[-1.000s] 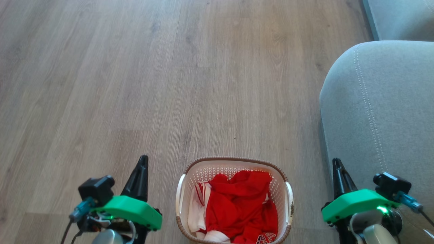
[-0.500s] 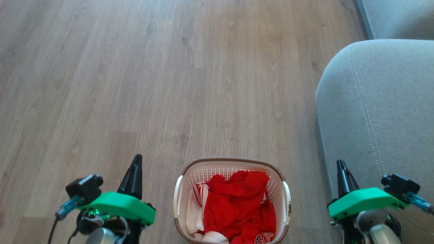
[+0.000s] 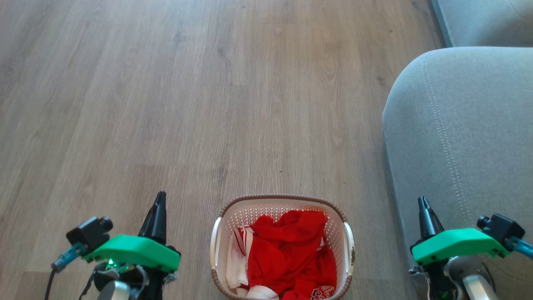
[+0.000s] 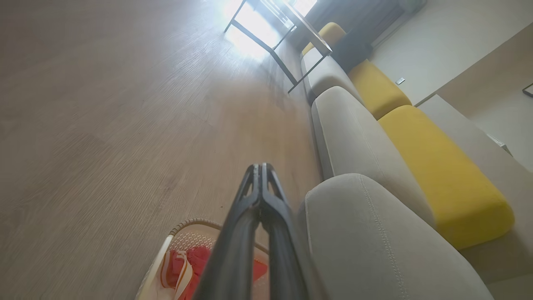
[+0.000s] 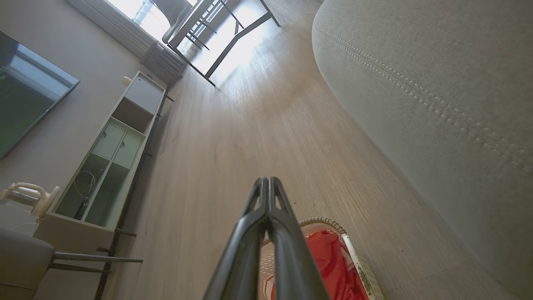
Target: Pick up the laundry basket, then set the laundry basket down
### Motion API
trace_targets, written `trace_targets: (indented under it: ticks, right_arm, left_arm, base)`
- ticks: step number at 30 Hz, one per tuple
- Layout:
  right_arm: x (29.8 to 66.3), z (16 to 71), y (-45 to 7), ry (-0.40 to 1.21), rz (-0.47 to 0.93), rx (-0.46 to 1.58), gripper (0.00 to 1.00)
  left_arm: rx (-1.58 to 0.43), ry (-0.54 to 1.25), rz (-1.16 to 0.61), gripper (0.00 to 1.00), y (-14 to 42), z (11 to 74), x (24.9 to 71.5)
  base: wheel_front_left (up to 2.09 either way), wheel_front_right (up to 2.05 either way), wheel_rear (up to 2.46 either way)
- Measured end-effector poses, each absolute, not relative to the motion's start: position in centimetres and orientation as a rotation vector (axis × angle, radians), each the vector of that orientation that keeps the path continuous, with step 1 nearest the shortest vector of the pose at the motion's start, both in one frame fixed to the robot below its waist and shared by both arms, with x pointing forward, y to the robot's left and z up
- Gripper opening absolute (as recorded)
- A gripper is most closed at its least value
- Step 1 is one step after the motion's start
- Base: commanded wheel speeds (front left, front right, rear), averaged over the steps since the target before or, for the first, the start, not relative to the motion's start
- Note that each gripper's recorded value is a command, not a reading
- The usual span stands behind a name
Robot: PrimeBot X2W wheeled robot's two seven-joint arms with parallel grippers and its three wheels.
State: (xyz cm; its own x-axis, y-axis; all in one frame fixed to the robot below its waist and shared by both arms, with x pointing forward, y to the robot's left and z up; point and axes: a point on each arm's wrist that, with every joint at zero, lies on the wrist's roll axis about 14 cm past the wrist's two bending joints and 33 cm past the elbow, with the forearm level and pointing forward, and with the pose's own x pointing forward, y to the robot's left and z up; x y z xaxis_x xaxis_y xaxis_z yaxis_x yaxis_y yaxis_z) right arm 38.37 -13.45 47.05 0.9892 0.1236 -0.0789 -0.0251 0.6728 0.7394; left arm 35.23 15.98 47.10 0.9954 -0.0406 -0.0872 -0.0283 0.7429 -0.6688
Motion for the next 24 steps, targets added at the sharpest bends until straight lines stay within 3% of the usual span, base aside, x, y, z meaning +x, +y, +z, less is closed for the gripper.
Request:
trace_targets:
  ticks: [24]
  right_arm:
    - [38.1,46.8,-15.8,0.131,0.0,1.054,0.0]
  left_arm:
    - [-0.99,0.123,0.038,0.0,16.9,46.7,35.7]
  base:
    - [0.0,0.0,0.0]
